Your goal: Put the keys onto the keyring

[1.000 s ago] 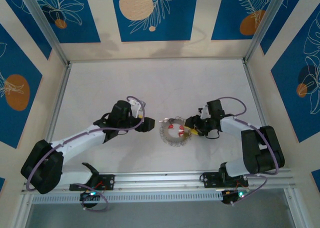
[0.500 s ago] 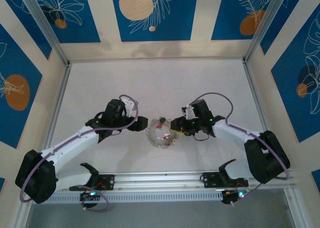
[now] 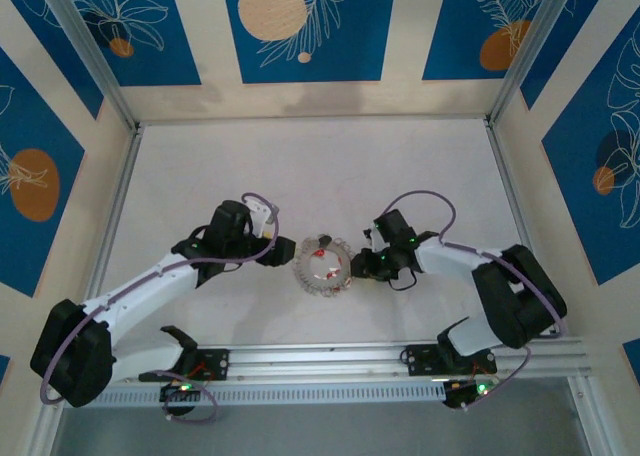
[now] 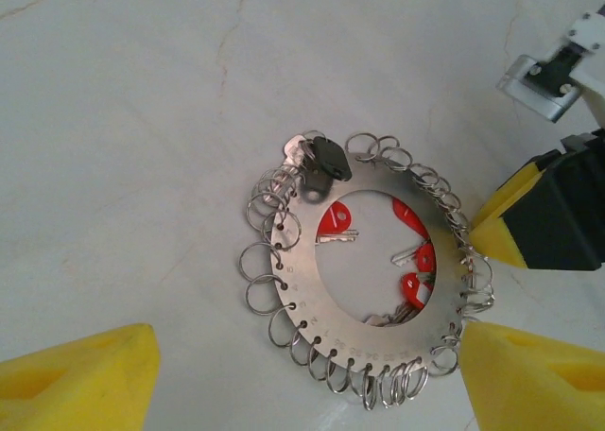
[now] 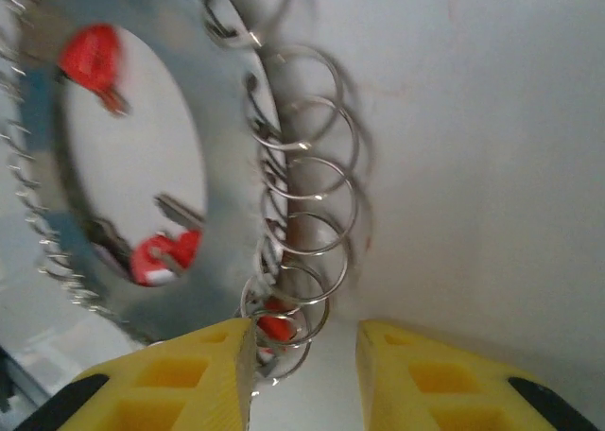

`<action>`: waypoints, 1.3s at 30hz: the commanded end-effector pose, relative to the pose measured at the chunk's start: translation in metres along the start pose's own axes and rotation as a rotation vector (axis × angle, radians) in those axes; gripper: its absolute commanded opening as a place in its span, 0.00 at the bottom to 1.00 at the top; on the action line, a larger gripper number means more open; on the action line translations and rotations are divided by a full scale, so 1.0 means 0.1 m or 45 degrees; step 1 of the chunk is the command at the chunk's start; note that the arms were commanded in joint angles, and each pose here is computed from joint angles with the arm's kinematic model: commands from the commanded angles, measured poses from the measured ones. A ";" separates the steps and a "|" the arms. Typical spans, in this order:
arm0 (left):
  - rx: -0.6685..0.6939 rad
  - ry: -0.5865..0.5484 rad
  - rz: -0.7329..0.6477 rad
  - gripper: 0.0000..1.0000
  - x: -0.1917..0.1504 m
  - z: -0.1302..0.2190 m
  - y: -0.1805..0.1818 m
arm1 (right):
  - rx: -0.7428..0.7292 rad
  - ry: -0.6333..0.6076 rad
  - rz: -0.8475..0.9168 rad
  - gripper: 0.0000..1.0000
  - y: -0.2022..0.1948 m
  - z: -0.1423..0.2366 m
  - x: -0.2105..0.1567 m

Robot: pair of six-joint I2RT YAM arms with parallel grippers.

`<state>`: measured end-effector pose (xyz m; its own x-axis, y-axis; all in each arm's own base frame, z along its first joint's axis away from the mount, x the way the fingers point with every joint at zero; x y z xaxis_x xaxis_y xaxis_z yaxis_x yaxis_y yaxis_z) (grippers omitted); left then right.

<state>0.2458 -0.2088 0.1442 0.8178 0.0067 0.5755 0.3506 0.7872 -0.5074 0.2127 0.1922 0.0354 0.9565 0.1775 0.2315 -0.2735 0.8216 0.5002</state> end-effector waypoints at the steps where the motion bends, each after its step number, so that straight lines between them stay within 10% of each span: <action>1: -0.037 -0.027 -0.050 0.82 -0.02 0.07 -0.03 | 0.111 -0.024 0.066 0.34 0.20 -0.07 0.10; 13: -0.062 -0.060 -0.085 0.82 -0.03 0.14 -0.05 | 0.533 -0.067 0.169 0.38 1.05 -0.23 0.20; 25: -0.114 0.019 -0.291 0.82 -0.20 -0.13 -0.19 | 0.187 -0.214 0.094 0.41 0.35 0.25 0.28; 29: -0.077 0.102 -0.455 0.96 -0.30 -0.37 -0.33 | 0.161 -0.214 0.026 0.43 0.25 0.28 0.29; 39: -0.062 0.331 -0.102 0.98 -0.34 -0.88 -0.38 | 0.233 -0.257 -0.110 0.45 0.09 0.37 0.24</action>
<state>0.2401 -0.2810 0.0829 0.8216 -0.2751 0.4994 0.5075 0.7520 -0.4207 0.2382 0.1835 0.0774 0.9284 -0.0003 0.3716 -0.2478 0.7445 0.6199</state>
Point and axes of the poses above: each hand's point on the last joint's axis, 136 mm out from that joint toward the fingers, its own z axis back along the fingers, its own y axis along the line the jaws close on, x = y × z, the point moved 2 cm from there along z, back along the fingers, and after that the axes turned 12 degrees about z, right-handed, at the moved point
